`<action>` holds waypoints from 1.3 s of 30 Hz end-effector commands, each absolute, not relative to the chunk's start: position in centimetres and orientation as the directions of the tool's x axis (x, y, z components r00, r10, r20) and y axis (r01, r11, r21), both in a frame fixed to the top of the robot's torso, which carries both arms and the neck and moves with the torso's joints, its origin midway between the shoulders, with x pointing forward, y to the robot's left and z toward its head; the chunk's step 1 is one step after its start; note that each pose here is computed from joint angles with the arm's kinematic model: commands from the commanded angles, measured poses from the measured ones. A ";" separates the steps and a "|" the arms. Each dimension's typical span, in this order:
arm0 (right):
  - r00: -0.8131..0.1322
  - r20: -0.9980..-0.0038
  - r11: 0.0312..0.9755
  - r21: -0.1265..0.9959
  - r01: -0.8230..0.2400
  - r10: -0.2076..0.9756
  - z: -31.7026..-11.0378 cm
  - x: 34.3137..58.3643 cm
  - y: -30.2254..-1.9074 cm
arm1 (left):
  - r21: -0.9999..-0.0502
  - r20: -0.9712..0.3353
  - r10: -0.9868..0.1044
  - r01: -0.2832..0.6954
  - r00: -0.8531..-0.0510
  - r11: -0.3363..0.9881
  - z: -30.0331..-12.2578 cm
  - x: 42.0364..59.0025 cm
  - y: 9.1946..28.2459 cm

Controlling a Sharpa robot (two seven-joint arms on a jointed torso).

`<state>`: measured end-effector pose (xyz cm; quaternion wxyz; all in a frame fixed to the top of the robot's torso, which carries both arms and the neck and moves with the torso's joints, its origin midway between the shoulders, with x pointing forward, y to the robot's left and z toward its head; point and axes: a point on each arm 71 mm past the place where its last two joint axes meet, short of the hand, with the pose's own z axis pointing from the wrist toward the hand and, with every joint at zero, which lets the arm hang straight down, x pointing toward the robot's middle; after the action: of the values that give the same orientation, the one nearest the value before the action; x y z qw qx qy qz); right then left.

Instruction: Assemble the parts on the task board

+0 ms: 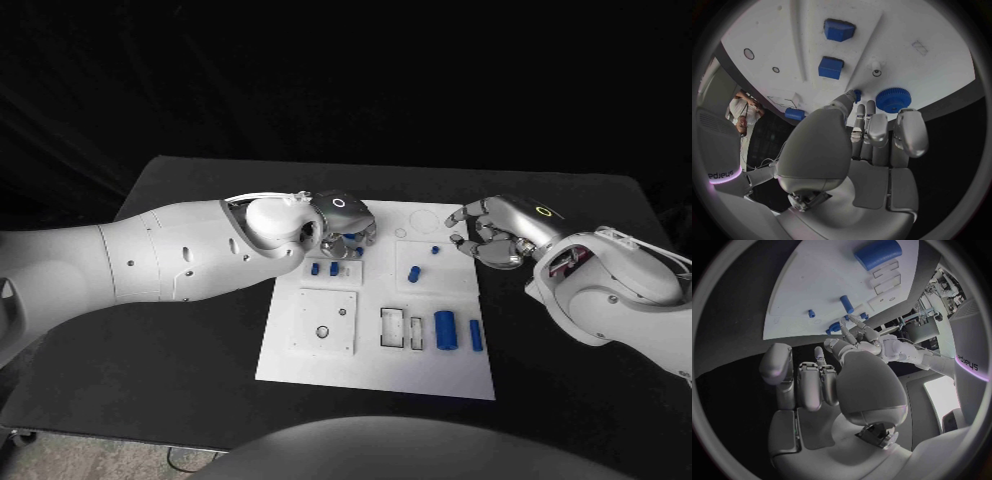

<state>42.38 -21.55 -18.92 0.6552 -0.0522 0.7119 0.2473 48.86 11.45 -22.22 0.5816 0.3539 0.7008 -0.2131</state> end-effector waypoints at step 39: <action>-0.140 -0.959 0.874 0.282 -0.395 0.246 -18.9 42.3 -21.4 | 0.077 -0.965 0.240 0.763 -0.105 0.642 -22.8 48.7 11.2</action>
<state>42.30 -21.40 -18.90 0.6541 -0.0520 0.7127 0.2482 48.80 11.41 -22.67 0.5711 0.3515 0.7075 -0.2231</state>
